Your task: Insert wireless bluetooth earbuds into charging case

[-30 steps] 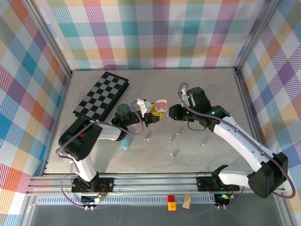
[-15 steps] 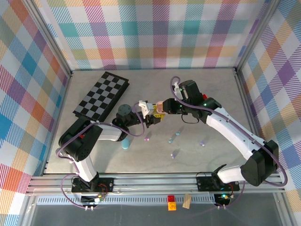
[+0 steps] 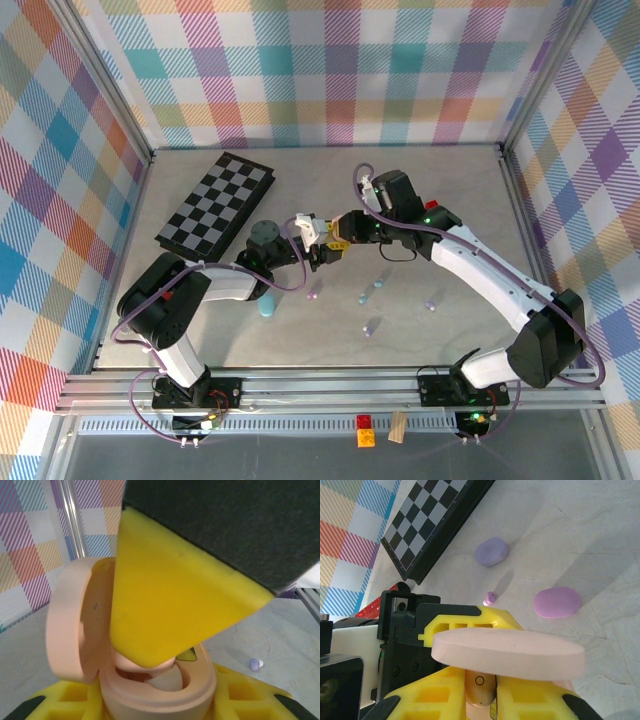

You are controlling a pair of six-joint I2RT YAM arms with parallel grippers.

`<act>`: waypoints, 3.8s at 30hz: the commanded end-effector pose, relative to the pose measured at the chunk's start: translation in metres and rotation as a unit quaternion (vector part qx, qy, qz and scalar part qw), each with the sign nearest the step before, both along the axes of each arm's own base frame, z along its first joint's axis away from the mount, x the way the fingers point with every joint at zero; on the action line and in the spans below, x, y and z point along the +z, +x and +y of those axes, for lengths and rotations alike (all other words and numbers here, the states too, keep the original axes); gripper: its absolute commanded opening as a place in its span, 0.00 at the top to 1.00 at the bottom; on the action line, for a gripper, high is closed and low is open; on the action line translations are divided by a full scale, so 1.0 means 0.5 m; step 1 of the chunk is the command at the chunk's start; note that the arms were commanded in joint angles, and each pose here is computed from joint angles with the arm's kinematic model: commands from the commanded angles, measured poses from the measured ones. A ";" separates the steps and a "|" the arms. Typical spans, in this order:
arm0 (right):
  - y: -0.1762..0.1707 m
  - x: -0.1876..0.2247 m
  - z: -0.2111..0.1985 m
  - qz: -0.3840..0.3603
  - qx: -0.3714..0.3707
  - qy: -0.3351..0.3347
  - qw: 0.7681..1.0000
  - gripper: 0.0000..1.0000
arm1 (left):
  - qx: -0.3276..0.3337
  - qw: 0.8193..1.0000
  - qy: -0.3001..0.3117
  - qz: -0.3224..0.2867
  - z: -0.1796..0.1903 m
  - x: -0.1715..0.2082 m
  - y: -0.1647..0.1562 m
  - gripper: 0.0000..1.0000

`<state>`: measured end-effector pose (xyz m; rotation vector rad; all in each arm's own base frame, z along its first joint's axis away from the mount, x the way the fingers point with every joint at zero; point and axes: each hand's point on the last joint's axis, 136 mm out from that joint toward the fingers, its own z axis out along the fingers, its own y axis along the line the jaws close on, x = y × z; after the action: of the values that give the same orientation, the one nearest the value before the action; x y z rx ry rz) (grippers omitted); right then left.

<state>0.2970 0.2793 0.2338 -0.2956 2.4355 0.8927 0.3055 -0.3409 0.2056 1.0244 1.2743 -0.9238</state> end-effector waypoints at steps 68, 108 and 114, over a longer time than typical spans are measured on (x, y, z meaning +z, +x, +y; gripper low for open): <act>0.429 -0.382 -0.507 0.103 -0.390 -0.056 0.914 0.53 | 0.031 0.999 0.010 -0.035 0.040 0.078 -0.028 0.74; 0.424 -0.420 -0.443 0.189 -0.310 -0.024 0.931 0.75 | 0.035 0.999 0.004 -0.032 0.054 0.079 -0.029 0.74; 0.415 -0.420 -0.436 0.196 -0.302 -0.022 0.933 0.82 | 0.039 0.999 0.004 -0.032 0.059 0.080 -0.030 0.74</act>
<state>0.5110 0.0541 0.0288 0.6801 2.6060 0.6281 0.2943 -0.3169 0.2331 1.0020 1.2996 -0.8294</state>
